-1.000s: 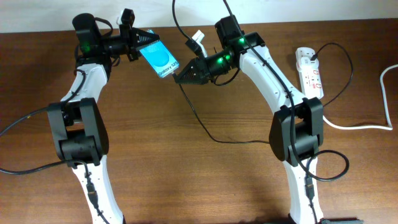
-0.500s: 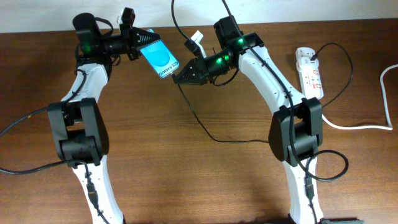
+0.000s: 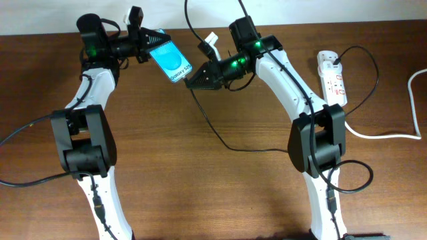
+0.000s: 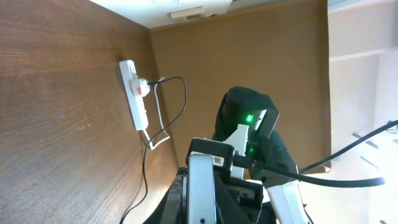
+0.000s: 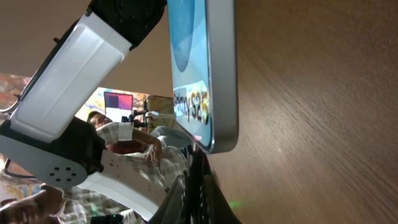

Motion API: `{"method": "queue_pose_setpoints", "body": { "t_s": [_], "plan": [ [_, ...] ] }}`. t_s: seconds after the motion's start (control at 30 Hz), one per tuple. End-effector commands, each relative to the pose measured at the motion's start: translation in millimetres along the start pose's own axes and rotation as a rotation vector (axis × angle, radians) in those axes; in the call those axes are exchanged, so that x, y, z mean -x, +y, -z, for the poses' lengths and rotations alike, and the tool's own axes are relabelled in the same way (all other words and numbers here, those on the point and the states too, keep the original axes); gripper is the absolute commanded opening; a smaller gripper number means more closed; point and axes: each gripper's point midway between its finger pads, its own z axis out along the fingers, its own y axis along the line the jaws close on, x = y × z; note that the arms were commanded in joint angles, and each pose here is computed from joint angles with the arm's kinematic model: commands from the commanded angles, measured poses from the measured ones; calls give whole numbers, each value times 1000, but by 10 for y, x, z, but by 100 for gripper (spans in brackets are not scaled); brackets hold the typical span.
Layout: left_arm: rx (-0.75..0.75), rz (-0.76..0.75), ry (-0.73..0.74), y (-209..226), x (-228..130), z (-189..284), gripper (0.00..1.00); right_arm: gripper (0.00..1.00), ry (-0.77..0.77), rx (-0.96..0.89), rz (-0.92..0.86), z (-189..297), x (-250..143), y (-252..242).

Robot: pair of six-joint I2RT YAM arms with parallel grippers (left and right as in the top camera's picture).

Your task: Plug charger to phone and switch on socket

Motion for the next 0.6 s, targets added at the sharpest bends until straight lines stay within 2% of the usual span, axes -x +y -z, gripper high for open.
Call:
{"method": "queue_pose_setpoints", "body": {
  "t_s": [0.0,0.3,0.57],
  "plan": [
    [-14,-12,49,-61,-71,-64,0,4,-23,2,-34,69,81,-111],
    [-20,-12,70,-71,-107,-62,0,4,-56,-4,-32,172,172,-143],
    [-22,-12,79,-75,-125,-106,0,4,-67,-33,-36,71,234,-151]
  ]
}}
